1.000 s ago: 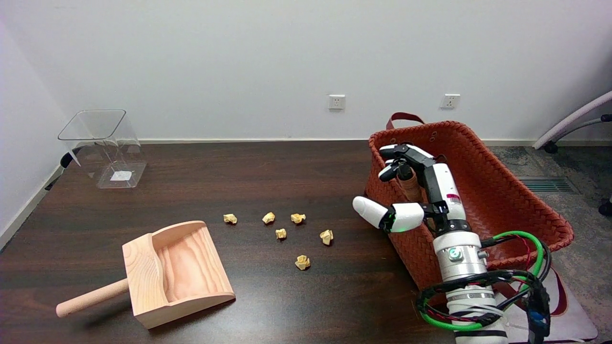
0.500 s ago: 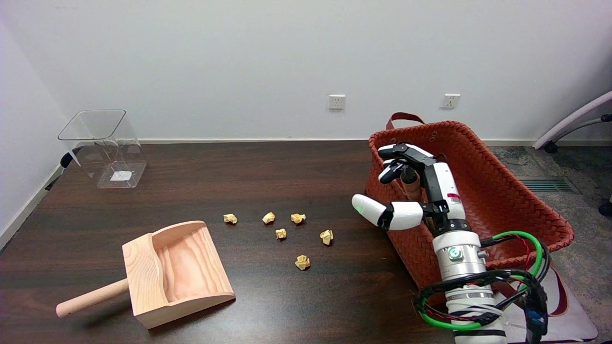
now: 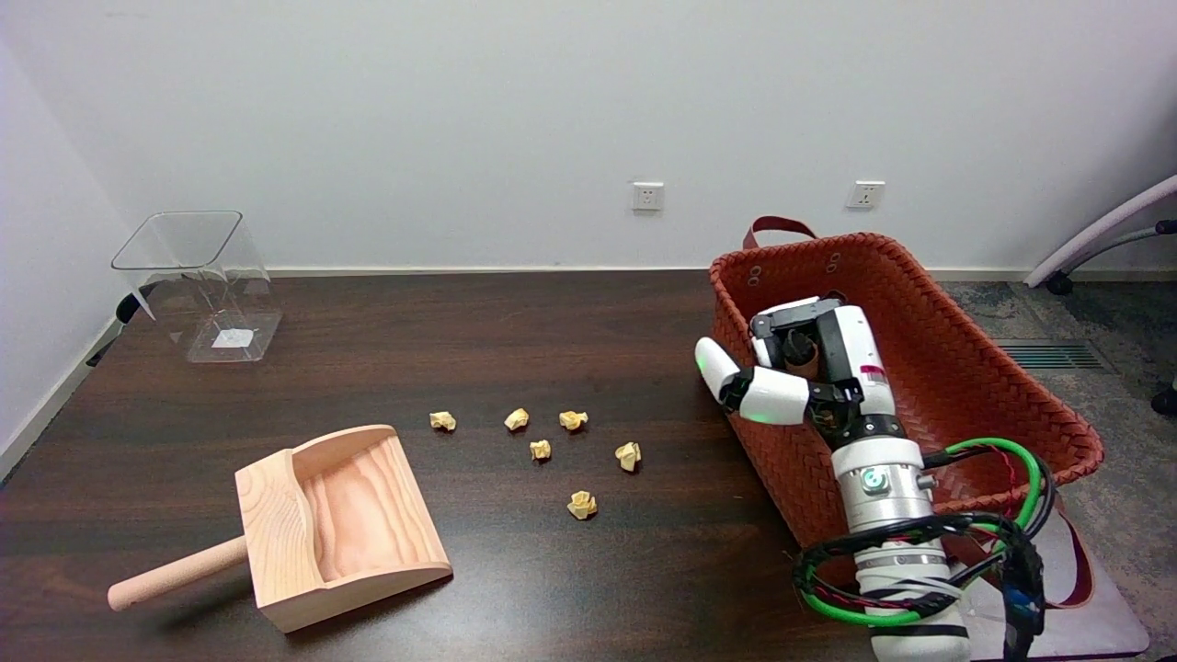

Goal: Pick up the broom.

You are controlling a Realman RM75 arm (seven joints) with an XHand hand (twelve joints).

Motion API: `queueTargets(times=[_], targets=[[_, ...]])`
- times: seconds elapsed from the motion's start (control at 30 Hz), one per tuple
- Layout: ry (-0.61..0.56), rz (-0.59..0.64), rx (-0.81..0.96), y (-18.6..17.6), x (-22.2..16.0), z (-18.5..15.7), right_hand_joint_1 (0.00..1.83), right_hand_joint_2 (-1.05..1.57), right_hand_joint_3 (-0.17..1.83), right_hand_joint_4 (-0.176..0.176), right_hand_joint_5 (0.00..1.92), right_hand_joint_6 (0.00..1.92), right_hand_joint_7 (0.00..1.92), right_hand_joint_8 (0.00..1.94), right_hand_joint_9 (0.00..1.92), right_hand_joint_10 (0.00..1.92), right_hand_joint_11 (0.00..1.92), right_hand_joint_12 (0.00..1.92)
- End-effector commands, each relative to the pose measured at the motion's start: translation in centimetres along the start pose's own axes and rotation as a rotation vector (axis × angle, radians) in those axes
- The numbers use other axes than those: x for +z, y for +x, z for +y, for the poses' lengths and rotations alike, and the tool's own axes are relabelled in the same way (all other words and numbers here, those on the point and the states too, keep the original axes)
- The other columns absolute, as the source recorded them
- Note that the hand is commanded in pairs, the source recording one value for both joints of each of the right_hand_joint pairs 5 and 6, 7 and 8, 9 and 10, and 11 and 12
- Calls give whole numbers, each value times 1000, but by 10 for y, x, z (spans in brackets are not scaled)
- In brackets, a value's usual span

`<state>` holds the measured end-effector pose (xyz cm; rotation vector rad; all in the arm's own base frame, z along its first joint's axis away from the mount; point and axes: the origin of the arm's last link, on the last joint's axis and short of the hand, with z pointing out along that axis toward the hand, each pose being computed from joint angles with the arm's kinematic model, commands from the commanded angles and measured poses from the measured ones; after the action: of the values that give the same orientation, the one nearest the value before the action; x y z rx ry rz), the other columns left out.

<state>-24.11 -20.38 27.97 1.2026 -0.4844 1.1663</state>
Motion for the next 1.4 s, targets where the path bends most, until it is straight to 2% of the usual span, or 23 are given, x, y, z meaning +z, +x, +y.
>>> queueTargets(times=[0.03,0.13,0.2,0.27,0.3,0.43,0.53,0.63,0.9,1.1,1.4], targets=[[12,6,-2,-1,7,1,1008,173,989,0,1920,1920,1920,1920,1920,1920,1920,1920],[10,7,0,-1,8,1,1021,122,962,0,1920,1920,1920,1920,1920,1920,1920,1920],[11,10,0,0,9,1,1056,187,868,0,1920,1920,1920,1920,1920,1920,1920,1920],[12,12,0,0,10,1,1112,458,763,0,1920,1920,1920,1920,1920,1920,1920,1920],[15,14,-5,0,11,0,1142,640,775,0,1920,1920,1920,1920,1920,1920,1920,1920],[20,17,-14,1,13,1,1189,1091,726,0,1920,1920,1920,1920,1920,1920,1920,1920],[20,24,-21,3,14,2,1181,1366,728,0,1920,1920,1920,1920,1920,1920,1920,1920],[22,31,-24,4,16,2,1150,1489,748,0,1920,1920,1920,1920,1920,1920,1920,1920],[50,68,-32,15,33,-5,1146,1571,761,0,1920,1920,1920,1920,1920,1920,1920,1920],[115,78,-248,23,57,-25,1182,1571,788,0,1920,1920,1920,1920,1920,1920,1920,1920],[216,85,-325,27,95,-49,1204,1571,736,0,1920,1920,1920,1920,1920,1920,1920,1920]])
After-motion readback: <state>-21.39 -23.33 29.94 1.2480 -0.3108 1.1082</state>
